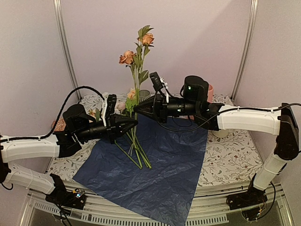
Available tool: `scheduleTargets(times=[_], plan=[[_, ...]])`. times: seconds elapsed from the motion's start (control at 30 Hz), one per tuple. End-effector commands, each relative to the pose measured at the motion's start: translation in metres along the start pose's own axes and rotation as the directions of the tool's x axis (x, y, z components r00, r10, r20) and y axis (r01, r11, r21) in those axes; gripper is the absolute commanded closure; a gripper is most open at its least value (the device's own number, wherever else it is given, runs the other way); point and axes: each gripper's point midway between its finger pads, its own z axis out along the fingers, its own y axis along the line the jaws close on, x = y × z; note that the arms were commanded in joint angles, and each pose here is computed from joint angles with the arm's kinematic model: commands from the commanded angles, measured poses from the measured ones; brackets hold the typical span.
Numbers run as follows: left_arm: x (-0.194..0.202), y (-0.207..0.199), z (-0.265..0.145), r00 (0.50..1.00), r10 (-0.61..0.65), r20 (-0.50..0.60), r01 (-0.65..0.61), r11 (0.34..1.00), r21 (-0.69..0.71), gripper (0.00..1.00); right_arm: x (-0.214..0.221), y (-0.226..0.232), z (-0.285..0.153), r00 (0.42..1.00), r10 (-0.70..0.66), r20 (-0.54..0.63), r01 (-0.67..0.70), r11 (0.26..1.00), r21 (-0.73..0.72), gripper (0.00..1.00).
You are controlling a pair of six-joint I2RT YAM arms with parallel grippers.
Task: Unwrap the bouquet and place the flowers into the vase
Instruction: Pass from the left arm to the right
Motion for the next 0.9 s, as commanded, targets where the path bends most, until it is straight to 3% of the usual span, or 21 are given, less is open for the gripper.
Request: scheduleTargets(times=[0.0, 0.07, 0.1, 0.27, 0.43, 0.6, 0.77, 0.87], plan=[[-0.01, -0.008, 0.003, 0.999, 0.029, 0.02, -0.03, 0.999, 0.029, 1.0, -0.011, 0.005, 0.001, 1.0, -0.015, 0.019, 0.016, 0.999, -0.035, 0.97], [-0.009, -0.008, 0.003, 0.999, 0.032, 0.019, -0.032, 0.999, 0.028, 1.0, -0.013, 0.004, 0.0, 0.999, -0.021, 0.025, 0.021, 1.0, -0.02, 0.98], [-0.009, -0.007, 0.003, 0.999, 0.032, 0.019, -0.033, 0.999, 0.022, 0.93, -0.014, 0.003, -0.002, 0.999, -0.026, 0.03, 0.026, 1.0, -0.005, 0.98], [-0.007, 0.0, 0.001, 1.0, 0.024, 0.017, -0.023, 0.999, -0.024, 0.36, -0.025, -0.011, -0.024, 0.996, -0.061, 0.063, 0.054, 0.994, 0.1, 0.98], [-0.009, 0.008, -0.006, 1.0, 0.018, 0.025, -0.015, 0.996, -0.087, 0.07, -0.037, -0.033, -0.058, 0.994, -0.094, 0.063, 0.077, 0.968, 0.238, 0.98], [-0.016, 0.016, -0.015, 0.999, 0.021, 0.046, -0.014, 0.989, -0.15, 0.02, -0.059, -0.048, -0.093, 0.981, -0.191, 0.037, 0.157, 0.888, 0.432, 0.98], [-0.032, 0.016, -0.028, 0.996, 0.03, 0.09, -0.013, 0.981, -0.192, 0.02, -0.084, -0.065, -0.139, 0.953, -0.3, -0.034, 0.247, 0.711, 0.658, 0.98], [-0.043, 0.018, -0.037, 0.992, 0.041, 0.12, -0.013, 0.974, -0.228, 0.02, -0.122, -0.057, -0.166, 0.923, -0.384, -0.028, 0.275, 0.608, 0.745, 0.98]])
